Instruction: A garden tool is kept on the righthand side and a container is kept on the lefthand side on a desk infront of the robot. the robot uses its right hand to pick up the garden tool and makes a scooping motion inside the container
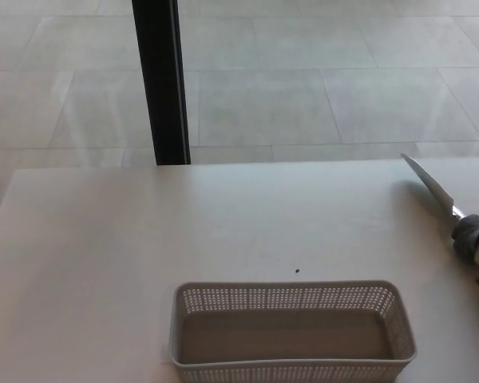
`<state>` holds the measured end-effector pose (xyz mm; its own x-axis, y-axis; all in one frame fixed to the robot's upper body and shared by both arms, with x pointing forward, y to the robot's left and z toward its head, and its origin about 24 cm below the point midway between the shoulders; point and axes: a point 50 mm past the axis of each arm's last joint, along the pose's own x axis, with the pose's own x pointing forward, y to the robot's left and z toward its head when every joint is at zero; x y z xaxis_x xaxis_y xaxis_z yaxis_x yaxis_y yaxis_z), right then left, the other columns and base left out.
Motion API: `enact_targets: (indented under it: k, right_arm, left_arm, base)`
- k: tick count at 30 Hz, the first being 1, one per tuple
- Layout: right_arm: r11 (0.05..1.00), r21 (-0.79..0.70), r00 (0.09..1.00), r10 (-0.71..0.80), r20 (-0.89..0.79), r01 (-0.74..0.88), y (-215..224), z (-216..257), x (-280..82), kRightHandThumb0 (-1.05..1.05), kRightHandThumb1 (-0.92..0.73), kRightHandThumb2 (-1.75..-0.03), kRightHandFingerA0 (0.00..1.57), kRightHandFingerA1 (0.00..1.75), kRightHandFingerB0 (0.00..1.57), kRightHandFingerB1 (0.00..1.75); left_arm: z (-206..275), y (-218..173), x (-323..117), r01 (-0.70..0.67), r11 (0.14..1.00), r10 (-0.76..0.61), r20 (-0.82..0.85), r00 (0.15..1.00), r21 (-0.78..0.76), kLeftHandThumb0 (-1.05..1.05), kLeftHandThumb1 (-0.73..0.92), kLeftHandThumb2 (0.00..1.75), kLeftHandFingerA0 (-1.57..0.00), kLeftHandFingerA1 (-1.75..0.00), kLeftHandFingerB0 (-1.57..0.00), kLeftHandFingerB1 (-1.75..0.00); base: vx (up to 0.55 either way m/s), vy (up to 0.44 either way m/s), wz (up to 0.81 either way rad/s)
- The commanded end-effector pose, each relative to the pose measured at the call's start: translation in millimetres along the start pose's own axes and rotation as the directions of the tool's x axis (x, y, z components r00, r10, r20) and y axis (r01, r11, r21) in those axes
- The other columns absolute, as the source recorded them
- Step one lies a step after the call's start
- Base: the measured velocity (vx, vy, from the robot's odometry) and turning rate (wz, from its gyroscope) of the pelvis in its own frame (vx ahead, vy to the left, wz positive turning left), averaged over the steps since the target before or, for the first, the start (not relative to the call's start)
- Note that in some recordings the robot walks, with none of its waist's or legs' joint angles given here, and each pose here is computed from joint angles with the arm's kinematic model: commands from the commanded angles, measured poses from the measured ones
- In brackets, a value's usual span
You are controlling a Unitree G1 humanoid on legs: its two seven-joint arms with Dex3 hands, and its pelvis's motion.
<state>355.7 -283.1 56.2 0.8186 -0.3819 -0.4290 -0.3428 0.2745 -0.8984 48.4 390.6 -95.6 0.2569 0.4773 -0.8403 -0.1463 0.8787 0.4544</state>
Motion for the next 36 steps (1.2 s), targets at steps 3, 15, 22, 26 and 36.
enact_targets:
  k: [3, 15, 22, 26, 36]
  right_arm:
    - [0.994, -0.111, 1.0, 0.0, -0.006, 0.0, 47, -7, -3, -0.64, -0.57, -0.89, 0.63, 0.92, 0.19, 0.44]
    - [0.953, -0.245, 0.975, -0.137, 0.177, 0.178, 69, -20, -12, -0.32, -0.78, -0.7, 0.77, 1.56, 0.74, 0.79]
    - [0.946, -0.301, 0.984, -0.073, 0.16, 0.12, 84, -44, -16, -0.32, -0.78, -0.69, 0.76, 1.55, 0.73, 0.7]
    - [0.932, -0.298, 0.962, -0.138, 0.235, 0.207, 84, -54, -21, -0.31, -0.81, -0.76, 0.84, 1.61, 0.78, 0.94]
    - [0.855, 0.058, 0.803, -0.505, 0.317, 0.515, 32, -74, -34, -0.22, -0.66, -0.69, 0.93, 1.62, 0.85, 0.89]
  left_arm:
    - [4, 4, -1, 0.016, 1.0, -0.016, 0.023, 1.0, -0.026, -0.57, 0.72, 0.61, -0.58, -0.67, -0.53, -0.51]
    - [4, 4, 0, -0.003, 1.0, 0.003, 0.003, 1.0, -0.021, -0.58, 0.71, 0.61, -0.65, -0.61, -0.58, -0.47]
    - [2, 5, -1, 0.011, 1.0, -0.011, 0.007, 1.0, -0.017, -0.56, 0.71, 0.61, -0.62, -0.65, -0.55, -0.5]
    - [3, 6, -1, 0.01, 1.0, -0.011, 0.021, 1.0, 0.007, -0.57, 0.72, 0.61, -0.61, -0.67, -0.54, -0.51]
    - [3, 8, -1, 0.004, 1.0, -0.004, 0.014, 1.0, -0.021, -0.56, 0.69, 0.6, -0.62, -0.66, -0.57, -0.51]
  base:
    - [0.0, 0.0, 0.0]
    - [0.0, 0.0, 0.0]
    - [0.0, 0.0, 0.0]
    - [0.0, 0.0, 0.0]
    - [0.0, 0.0, 0.0]
